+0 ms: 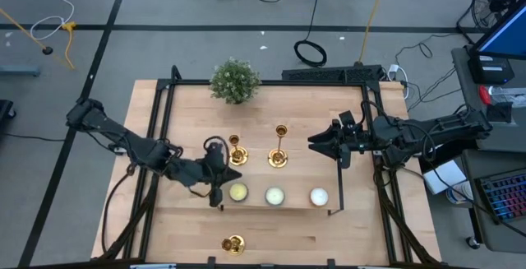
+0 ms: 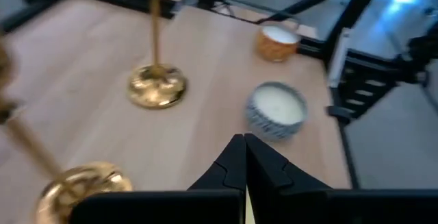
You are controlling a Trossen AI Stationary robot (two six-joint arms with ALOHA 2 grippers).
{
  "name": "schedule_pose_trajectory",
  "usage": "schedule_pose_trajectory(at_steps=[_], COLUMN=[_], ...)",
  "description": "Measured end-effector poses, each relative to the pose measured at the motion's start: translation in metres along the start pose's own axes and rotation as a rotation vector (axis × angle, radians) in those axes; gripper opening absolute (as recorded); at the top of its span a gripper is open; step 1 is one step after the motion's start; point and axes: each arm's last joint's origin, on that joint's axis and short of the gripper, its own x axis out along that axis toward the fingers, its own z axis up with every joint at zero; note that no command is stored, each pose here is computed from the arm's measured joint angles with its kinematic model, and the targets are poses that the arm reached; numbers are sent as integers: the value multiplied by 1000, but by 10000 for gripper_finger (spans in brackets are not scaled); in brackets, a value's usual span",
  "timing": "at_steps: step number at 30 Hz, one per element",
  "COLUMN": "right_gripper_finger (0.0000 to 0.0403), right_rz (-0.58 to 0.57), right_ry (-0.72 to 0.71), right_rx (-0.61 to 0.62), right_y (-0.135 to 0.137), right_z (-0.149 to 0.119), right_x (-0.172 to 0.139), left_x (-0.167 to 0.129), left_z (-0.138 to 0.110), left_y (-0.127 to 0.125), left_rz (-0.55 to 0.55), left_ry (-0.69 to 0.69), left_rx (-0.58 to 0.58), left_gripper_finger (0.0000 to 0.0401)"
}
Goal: Pick & Place candle stick holders
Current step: Put the red scented candle on the shelf aligned with the blue scented candle
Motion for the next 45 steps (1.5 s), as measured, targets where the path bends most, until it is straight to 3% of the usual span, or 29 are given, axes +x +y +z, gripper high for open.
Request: schedule_pose_trajectory(at_steps=[4, 15, 31, 45], right_gripper_finger=[171, 171, 171, 171], right_rz=[0, -8, -9, -10], right_ry=[0, 9, 10, 10], right_rx=[-1, -2, 0, 7], right_y=[0, -1, -1, -1], right_z=[0, -1, -1, -1], right_x=[0, 0, 0, 0], left_x=[15, 43, 42, 27], left_z=[-2, -13, -15, 7], left_y=[-2, -12, -11, -18], left_rz=[-79, -135, -122, -89], left_ry=[37, 56, 83, 173], left_rx=[8, 21, 12, 95], left_gripper_finger=[0, 0, 0, 0])
